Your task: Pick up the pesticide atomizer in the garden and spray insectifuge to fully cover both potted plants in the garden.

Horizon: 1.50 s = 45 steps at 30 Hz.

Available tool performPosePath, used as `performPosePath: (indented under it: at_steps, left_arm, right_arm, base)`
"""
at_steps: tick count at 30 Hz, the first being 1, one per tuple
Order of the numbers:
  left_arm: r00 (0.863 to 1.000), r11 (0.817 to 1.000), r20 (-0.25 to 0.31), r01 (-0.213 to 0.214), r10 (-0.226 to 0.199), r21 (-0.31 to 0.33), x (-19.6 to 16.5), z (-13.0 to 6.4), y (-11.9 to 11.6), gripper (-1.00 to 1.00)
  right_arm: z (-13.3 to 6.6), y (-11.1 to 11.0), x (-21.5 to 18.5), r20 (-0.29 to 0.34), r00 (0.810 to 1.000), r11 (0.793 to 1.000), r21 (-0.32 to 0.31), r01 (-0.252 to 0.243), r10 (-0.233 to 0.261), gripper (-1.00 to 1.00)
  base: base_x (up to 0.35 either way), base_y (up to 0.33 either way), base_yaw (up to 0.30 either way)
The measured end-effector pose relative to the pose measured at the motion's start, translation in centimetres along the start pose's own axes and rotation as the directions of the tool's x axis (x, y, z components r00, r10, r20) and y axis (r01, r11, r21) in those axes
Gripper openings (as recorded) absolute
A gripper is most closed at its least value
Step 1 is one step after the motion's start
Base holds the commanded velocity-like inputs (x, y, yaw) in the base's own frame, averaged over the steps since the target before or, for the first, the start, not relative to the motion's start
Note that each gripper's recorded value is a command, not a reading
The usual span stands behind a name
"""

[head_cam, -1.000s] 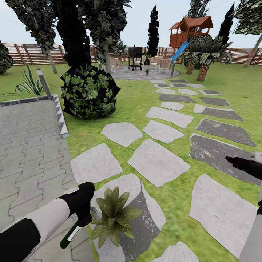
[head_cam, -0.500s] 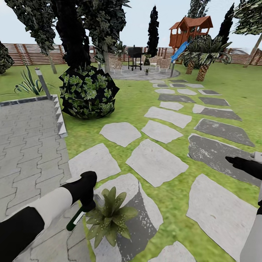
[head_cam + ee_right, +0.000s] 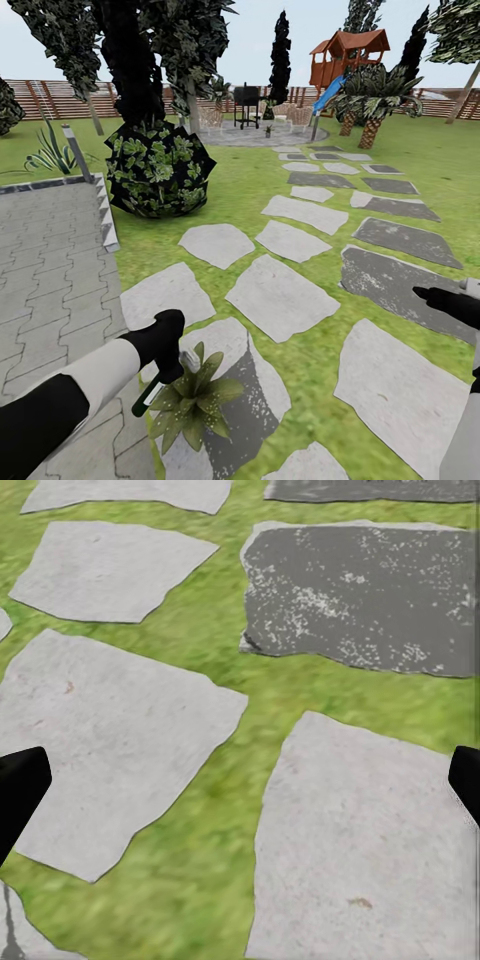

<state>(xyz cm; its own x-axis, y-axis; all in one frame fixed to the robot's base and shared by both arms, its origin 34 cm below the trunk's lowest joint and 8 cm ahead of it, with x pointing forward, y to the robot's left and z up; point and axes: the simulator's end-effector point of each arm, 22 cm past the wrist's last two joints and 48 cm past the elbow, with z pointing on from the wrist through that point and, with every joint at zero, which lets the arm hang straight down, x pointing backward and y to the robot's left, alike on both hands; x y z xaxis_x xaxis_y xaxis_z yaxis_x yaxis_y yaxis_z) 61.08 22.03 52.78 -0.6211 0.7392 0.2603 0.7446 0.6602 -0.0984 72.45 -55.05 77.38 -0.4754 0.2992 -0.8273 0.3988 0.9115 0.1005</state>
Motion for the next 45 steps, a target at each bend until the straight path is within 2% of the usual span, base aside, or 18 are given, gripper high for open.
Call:
performPosePath:
  at_steps: [18, 30, 45]
  left_arm:
    - [1.0, 1.0, -0.004, -0.001, 0.001, 0.001, 0.2, 0.3, -0.1, -1.0]
    - [1.0, 1.0, -0.024, 0.003, -0.003, 0.014, 1.2, 1.5, -0.6, -1.0]
    - [1.0, 1.0, -0.025, 0.003, -0.002, 0.014, 1.2, 1.6, -0.7, -1.0]
  right_arm:
    - [0.0, 0.0, 0.0, 0.0, 1.0, 1.0, 0.0, 0.0, 0.0, 1.0]
    - [0.0, 0.0, 0.0, 0.0, 1.0, 1.0, 0.0, 0.0, 0.0, 1.0]
    - [0.0, -0.1, 0.1, -0.002, 1.0, 1.0, 0.005, 0.004, -0.004, 1.0]
  base:
    - [0.0, -0.052, 0.049]
    - [-0.002, -0.003, 0.0]
    - [-0.06, 0.266, -0.118]
